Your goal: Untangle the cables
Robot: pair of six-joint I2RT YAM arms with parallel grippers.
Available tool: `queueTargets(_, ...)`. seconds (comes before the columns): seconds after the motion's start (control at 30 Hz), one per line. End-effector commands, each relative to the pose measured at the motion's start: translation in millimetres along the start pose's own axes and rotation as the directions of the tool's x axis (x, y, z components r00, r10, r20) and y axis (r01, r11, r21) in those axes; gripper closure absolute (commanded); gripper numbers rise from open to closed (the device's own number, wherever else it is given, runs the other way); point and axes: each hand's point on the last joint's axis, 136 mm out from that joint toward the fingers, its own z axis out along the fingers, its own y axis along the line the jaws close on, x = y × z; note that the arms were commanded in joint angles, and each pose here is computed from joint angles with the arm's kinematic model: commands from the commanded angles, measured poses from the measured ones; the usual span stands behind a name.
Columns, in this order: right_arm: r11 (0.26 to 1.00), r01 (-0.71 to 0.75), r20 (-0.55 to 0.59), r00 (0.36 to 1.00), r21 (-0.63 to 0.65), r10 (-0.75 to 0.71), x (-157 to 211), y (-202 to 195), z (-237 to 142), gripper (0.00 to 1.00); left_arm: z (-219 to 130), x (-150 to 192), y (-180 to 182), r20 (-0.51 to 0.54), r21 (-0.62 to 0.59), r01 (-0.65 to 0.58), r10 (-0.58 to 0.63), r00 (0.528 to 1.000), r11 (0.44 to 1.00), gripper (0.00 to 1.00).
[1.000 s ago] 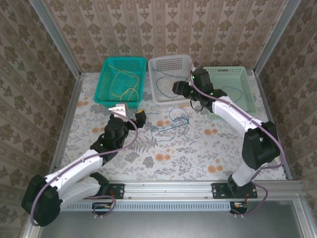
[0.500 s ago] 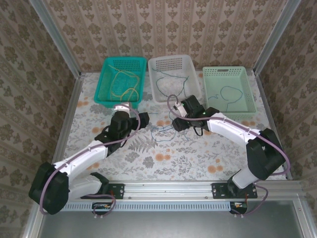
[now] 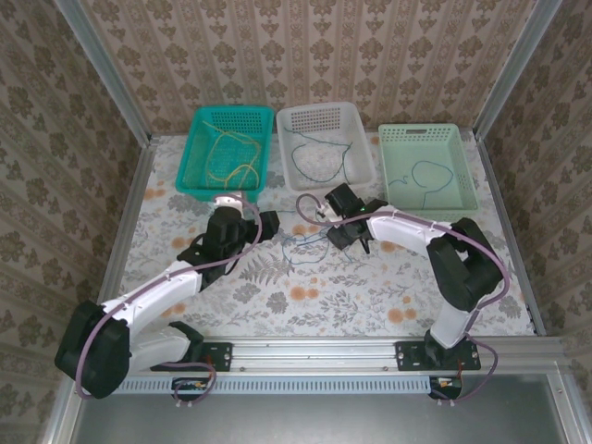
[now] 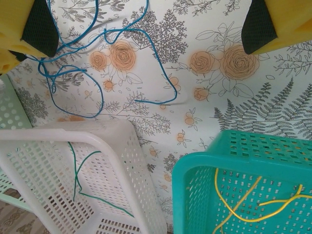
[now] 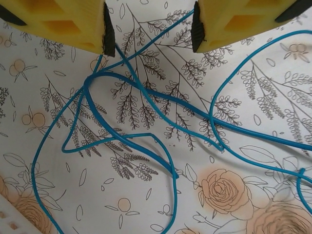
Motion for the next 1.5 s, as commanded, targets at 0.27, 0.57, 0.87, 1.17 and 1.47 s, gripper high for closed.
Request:
queueTargets(0.27, 0.989, 0.042, -0.017, 0.999, 0.141, -0.040, -10, -14, 9, 0.79, -5, -14, -5, 0.027, 0.016, 0.021, -0.021, 0.999, 1.000, 0.00)
queueTargets(0.57, 0.999, 0.000, 0.161, 0.987, 0.046, -0.007, -36, -9, -54, 1.00, -10, -17, -3, 0.044, 0.012, 0.022, -0.022, 0.999, 1.000, 0.00)
queueTargets(0.87, 0.981, -0.085, 0.370, 0.917, -0.174, 0.145, -58, -6, -151, 1.00, -14, -23, -8, 0.070, 0.039, 0.019, -0.022, 0.997, 0.999, 0.00)
queueTargets(1.17, 0.890, -0.237, 0.505, 0.754, -0.389, 0.421, -77, -41, -228, 1.00, -11, -26, -33, 0.059, 0.128, -0.038, 0.031, 0.998, 0.991, 0.00)
queueTargets(1.47, 0.805, -0.256, 0.512, 0.660, -0.535, 0.550, -93, -47, -265, 1.00, -2, -20, -92, 0.040, 0.253, -0.221, 0.218, 0.975, 0.942, 0.01)
